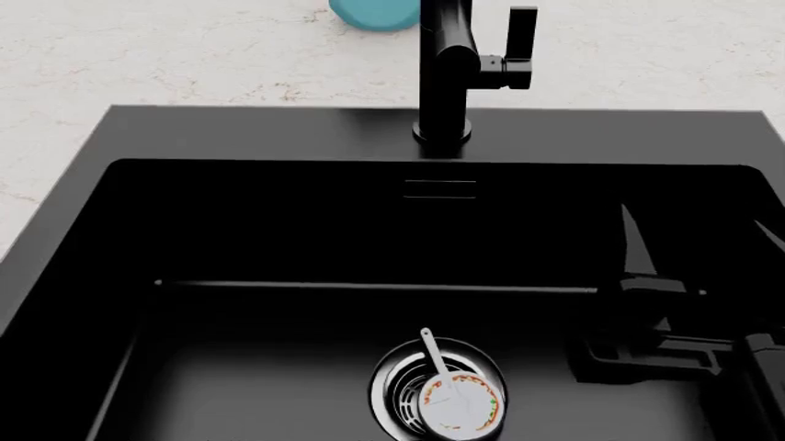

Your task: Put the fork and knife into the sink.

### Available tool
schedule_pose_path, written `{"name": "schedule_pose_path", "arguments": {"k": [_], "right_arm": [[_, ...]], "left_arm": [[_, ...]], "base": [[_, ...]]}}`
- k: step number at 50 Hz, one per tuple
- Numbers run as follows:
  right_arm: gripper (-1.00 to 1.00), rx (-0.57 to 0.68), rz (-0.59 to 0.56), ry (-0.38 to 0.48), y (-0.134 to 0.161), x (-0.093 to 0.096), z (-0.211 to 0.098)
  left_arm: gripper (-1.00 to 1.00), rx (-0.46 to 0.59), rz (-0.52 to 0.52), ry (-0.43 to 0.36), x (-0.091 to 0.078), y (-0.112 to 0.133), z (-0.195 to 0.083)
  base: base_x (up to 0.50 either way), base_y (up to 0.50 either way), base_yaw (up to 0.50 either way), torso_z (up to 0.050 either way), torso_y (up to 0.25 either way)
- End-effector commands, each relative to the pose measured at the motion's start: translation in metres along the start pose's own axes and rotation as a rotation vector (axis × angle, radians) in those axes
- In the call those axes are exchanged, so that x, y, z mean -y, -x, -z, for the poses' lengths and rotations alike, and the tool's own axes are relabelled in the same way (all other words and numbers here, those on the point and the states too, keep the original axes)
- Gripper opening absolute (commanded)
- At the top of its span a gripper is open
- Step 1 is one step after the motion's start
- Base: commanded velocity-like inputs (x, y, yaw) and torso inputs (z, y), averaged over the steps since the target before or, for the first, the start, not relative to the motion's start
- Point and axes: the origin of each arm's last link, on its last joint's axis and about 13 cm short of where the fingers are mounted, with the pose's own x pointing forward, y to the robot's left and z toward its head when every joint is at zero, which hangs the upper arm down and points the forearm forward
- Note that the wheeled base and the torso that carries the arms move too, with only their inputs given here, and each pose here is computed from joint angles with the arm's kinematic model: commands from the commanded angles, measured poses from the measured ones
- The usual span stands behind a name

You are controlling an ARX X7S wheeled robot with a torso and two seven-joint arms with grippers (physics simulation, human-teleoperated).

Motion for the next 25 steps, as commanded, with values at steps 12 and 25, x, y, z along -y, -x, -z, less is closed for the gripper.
{"name": "schedule_pose_path", "arguments": {"k": [12, 25], "right_arm": [[1.0, 0.021, 0.0, -0.023, -0.004, 0.003, 0.002], [1.0, 0.023, -0.005, -0.03, -0.005, 0.005, 0.004]], "left_arm": [[-1.0, 0.456, 0.536, -0.212, 0.105, 0.12, -0.085], [-1.0, 0.268, 0.928, -0.392, 0.182, 0.125, -0.028]], "base": [[0.0, 0.0, 0.0, 0.0, 0.0], [0.0, 0.0, 0.0, 0.0, 0.0]]}}
